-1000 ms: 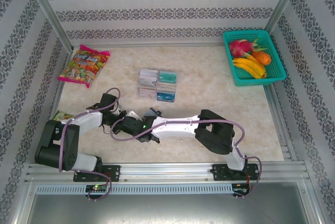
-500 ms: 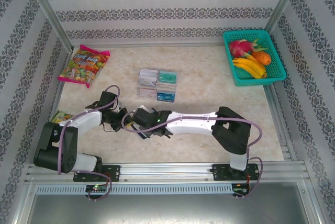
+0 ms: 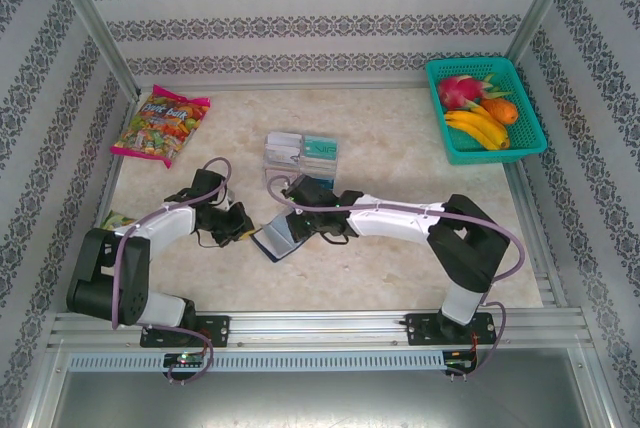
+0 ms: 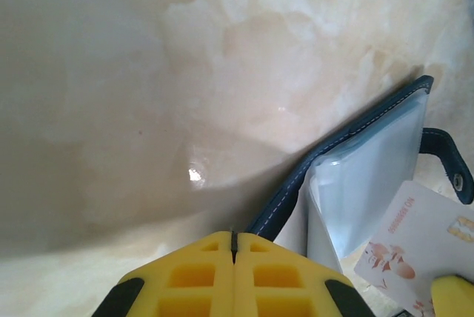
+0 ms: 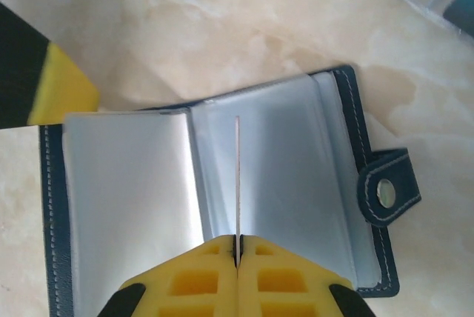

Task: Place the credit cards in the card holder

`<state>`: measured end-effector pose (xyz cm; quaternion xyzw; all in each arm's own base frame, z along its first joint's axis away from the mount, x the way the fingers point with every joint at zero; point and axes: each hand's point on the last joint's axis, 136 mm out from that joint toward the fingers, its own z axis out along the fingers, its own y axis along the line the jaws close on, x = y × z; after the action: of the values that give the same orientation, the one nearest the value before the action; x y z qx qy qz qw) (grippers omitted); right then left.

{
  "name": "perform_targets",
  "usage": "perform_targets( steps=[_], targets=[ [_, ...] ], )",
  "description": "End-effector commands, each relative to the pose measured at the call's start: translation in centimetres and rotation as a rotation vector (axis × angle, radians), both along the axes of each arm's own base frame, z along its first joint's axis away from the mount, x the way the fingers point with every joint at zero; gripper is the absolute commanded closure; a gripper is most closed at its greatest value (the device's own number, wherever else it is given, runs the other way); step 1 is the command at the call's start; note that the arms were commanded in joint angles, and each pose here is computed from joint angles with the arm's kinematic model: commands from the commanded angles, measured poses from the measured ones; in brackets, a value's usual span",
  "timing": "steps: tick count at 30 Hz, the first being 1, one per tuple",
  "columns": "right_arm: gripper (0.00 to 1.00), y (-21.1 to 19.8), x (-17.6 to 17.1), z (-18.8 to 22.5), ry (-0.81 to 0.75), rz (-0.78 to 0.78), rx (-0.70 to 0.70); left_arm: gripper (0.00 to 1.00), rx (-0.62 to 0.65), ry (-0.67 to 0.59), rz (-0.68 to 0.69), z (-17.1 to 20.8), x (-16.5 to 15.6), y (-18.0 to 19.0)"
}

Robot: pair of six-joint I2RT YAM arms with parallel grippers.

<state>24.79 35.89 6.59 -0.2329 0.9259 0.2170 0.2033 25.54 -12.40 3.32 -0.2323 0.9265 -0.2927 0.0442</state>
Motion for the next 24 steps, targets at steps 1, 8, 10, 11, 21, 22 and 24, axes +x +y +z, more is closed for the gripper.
perform_targets(
  steps=[1, 8, 10, 11, 21, 22, 24],
  targets=[
    [1.00, 0.8, -0.3, 0.5, 0.075, -0.016, 0.121, 0.97, 0.043, 0.044, -0.029, -1.0, -1.1, 0.4],
    [1.00, -1.4, 1.5, -0.1, 0.128, -0.097, 0.174, 0.86, 0.070, 0.057, -0.054, -0.8, -0.9, 0.7],
    [1.00, -2.2, 2.1, 0.6, 0.128, -0.122, 0.213, 0.85, 0.104, 0.054, -0.058, -0.6, -0.9, 1.1],
    [1.00, -2.7, 2.5, 1.0, 0.128, -0.139, 0.238, 0.85, 0.120, 0.049, -0.057, -0.5, -0.8, 1.4],
    [1.00, -3.9, 3.3, 0.9, 0.189, -0.098, 0.283, 0.70, 0.176, -0.038, -0.066, 3.7, 2.5, 1.8],
    [1.00, -3.8, 3.1, 0.7, 0.194, -0.091, 0.279, 0.69, 0.192, -0.056, -0.068, 4.5, 2.9, 2.0],
    [1.00, -3.8, 3.0, 0.2, 0.200, -0.081, 0.268, 0.68, 0.208, -0.082, -0.073, 6.2, 3.6, 2.2]
  ],
)
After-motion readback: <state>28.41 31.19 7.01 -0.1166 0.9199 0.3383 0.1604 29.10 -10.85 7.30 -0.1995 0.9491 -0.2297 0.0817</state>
